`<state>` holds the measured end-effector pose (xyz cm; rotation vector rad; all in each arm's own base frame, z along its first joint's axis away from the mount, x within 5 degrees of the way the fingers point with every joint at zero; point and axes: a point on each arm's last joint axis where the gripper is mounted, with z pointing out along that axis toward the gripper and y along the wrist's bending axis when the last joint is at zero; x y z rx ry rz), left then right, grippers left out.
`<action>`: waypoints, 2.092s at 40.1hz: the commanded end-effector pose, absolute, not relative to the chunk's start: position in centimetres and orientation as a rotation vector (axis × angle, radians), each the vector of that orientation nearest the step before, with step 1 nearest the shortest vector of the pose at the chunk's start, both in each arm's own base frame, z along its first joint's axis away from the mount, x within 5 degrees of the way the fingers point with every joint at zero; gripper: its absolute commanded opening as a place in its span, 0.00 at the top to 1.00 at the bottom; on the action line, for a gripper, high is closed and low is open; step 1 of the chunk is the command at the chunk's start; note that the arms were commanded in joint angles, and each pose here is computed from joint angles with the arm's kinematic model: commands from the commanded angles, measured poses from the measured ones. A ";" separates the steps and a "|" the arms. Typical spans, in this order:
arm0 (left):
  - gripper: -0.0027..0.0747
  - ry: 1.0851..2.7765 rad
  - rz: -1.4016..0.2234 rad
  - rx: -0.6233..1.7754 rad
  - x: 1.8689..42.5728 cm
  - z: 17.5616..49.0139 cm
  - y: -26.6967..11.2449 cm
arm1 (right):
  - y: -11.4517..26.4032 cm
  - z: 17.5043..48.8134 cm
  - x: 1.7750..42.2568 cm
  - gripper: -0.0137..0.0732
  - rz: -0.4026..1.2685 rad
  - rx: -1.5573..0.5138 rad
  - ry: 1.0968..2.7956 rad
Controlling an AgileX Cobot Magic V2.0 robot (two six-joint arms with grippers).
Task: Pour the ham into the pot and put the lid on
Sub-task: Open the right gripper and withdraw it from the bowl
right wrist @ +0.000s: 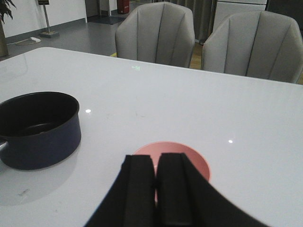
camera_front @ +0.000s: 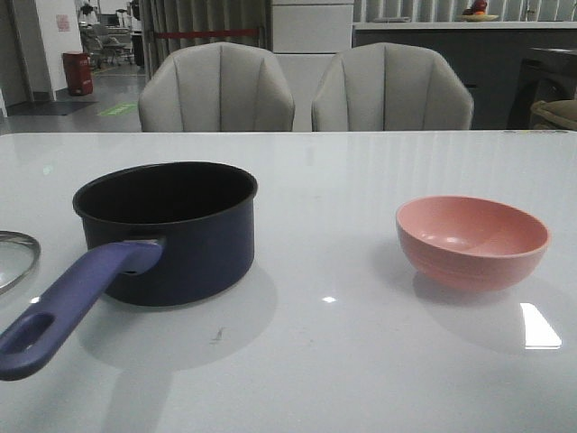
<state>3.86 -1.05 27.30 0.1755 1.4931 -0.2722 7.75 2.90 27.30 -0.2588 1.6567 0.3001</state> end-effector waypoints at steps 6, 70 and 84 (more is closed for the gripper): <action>0.37 1.426 -0.304 0.159 3.7 29.7 -1.1 | 2.7 28.9 7.8 0.66 0.292 -0.229 1.554; 0.10 2.799 -0.056 -0.411 36.0 28.4 1.5 | 2.7 28.9 7.8 0.66 0.292 -0.229 1.554; 0.10 2.879 0.001 -0.404 37.9 25.2 1.9 | 2.7 28.9 7.8 0.66 0.292 -0.229 1.554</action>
